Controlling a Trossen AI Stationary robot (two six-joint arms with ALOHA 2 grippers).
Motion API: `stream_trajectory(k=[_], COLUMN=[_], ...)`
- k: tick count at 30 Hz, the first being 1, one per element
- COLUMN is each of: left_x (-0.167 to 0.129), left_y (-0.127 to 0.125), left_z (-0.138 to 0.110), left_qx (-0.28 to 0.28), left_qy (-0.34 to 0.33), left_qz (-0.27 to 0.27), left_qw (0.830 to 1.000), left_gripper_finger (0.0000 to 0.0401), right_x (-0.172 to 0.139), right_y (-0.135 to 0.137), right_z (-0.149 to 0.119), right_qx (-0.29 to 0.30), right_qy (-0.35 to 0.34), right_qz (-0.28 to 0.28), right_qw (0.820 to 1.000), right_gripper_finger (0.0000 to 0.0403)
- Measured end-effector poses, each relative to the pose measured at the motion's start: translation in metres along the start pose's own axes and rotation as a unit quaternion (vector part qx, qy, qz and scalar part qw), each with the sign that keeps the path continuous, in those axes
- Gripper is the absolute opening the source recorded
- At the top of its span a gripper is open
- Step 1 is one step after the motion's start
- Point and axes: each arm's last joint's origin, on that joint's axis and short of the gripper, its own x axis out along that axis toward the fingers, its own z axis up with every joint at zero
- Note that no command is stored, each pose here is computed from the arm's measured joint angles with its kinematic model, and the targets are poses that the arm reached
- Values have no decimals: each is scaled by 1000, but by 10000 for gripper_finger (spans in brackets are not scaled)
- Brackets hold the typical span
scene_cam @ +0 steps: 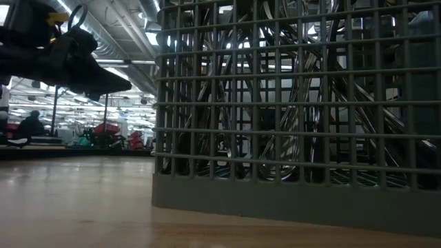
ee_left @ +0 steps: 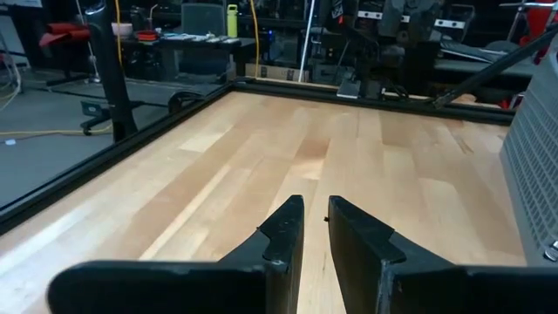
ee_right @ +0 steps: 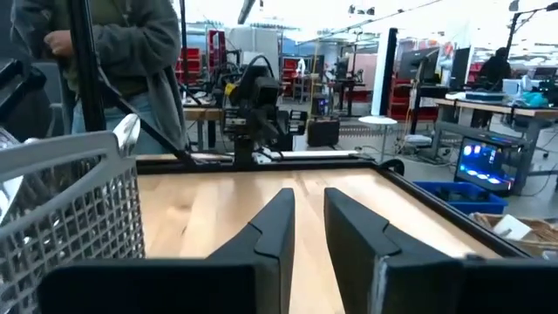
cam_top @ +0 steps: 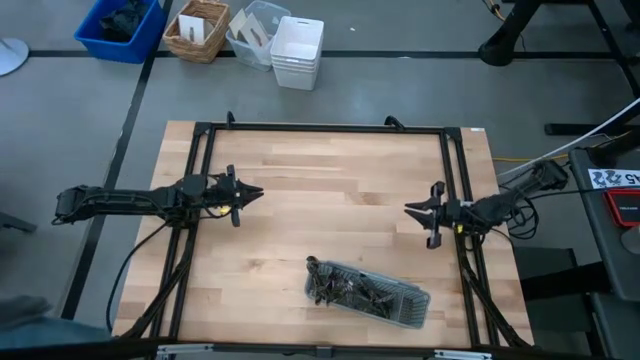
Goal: Sort silverware
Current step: Return to Home Position
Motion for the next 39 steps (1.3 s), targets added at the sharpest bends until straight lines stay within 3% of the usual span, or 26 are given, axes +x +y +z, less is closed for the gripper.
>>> stream_trajectory(k=[10,18,26,33,39], left_x=[0,-1,-3,-3,-3], left_y=[0,1,2,2,2], left_z=[-4,-15,-24,-24,-24], left_qx=[-6,-72,-160,-168,-164], left_qy=[22,78,119,119,119], left_qz=[3,12,29,30,30], left_qw=[1000,994,980,978,979], left_gripper_finger=[49,49,49,49,49], right_x=[11,13,14,15,14], right_y=[-16,-24,-25,-25,-25], right_z=[-6,-19,-7,0,-6], right_qx=[-22,-21,-3,-26,-19], right_qy=[14,72,57,47,79], right_qz=[15,27,33,37,38], right_qw=[1000,997,998,998,996], right_gripper_finger=[69,69,69,69,69])
